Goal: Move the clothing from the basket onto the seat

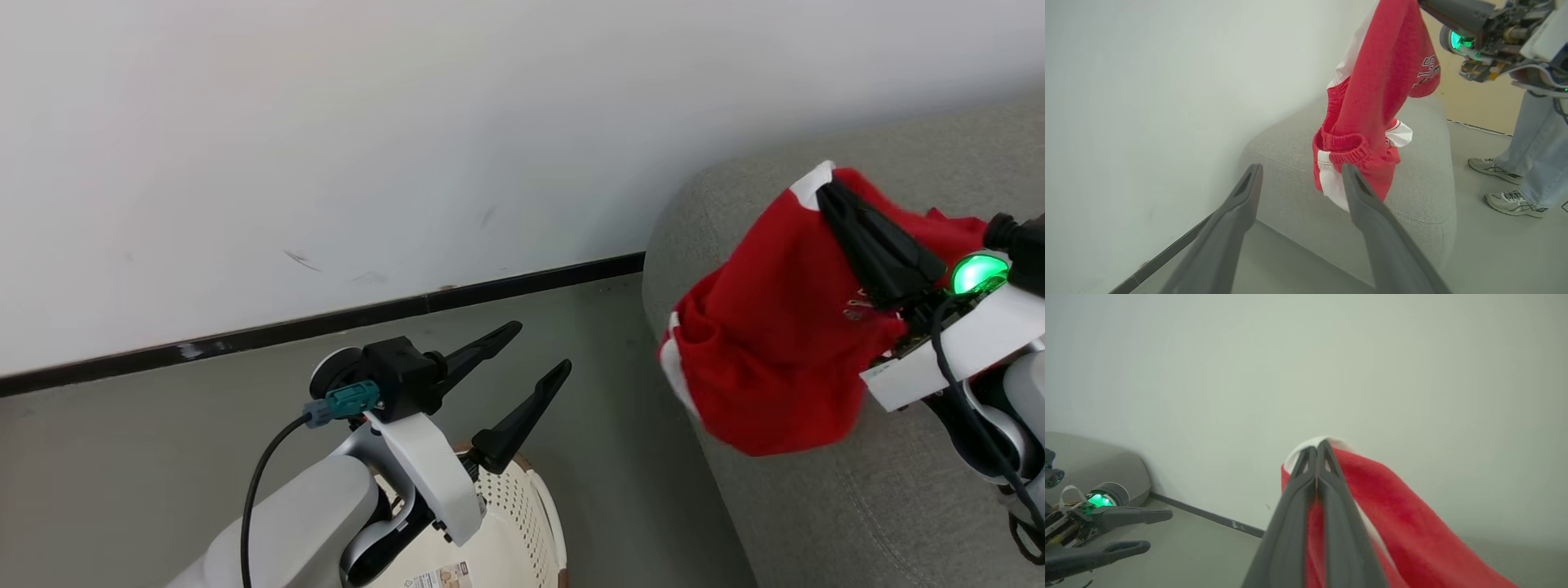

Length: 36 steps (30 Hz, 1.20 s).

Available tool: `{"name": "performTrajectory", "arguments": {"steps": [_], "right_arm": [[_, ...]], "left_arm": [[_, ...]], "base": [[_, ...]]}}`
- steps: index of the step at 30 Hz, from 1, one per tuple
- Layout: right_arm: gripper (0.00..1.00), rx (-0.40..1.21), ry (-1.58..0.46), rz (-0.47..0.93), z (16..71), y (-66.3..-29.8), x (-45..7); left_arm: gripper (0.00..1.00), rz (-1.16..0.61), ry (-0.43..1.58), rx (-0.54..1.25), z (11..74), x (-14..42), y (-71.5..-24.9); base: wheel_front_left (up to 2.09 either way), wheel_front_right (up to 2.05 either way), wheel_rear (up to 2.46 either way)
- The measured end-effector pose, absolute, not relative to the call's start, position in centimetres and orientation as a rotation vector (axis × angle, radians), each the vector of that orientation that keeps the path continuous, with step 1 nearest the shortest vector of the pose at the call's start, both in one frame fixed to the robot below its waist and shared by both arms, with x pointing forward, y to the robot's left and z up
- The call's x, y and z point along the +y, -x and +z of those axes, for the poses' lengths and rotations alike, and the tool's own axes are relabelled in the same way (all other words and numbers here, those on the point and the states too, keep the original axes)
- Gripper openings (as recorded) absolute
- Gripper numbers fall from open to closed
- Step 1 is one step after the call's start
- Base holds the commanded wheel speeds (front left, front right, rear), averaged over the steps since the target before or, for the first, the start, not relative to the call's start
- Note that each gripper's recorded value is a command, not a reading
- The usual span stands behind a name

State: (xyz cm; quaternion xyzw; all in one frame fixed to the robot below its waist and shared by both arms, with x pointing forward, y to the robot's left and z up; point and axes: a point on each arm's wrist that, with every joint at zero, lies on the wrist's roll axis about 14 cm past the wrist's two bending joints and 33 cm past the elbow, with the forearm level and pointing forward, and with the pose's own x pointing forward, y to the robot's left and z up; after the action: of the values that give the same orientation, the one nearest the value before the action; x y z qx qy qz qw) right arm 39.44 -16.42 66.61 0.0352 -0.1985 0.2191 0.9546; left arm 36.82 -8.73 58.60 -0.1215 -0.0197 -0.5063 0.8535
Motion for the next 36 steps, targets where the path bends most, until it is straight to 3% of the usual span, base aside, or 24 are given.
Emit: {"name": "performTrajectory", "arguments": {"steps": [16,36], "right_arm": [[0.0,-0.528,0.102,0.271,71.4,-36.7,-23.6],[0.0,-0.534,0.256,0.145,74.6,-35.1,-29.6]], "left_arm": [[1.0,-1.176,0.259,-0.04,58.7,-11.9,-35.0],[1.0,-1.273,0.27,0.027,56.8,-14.1,-34.3]], "base": [[0.0,0.0,0.0],[0.0,0.0,0.0]]}}
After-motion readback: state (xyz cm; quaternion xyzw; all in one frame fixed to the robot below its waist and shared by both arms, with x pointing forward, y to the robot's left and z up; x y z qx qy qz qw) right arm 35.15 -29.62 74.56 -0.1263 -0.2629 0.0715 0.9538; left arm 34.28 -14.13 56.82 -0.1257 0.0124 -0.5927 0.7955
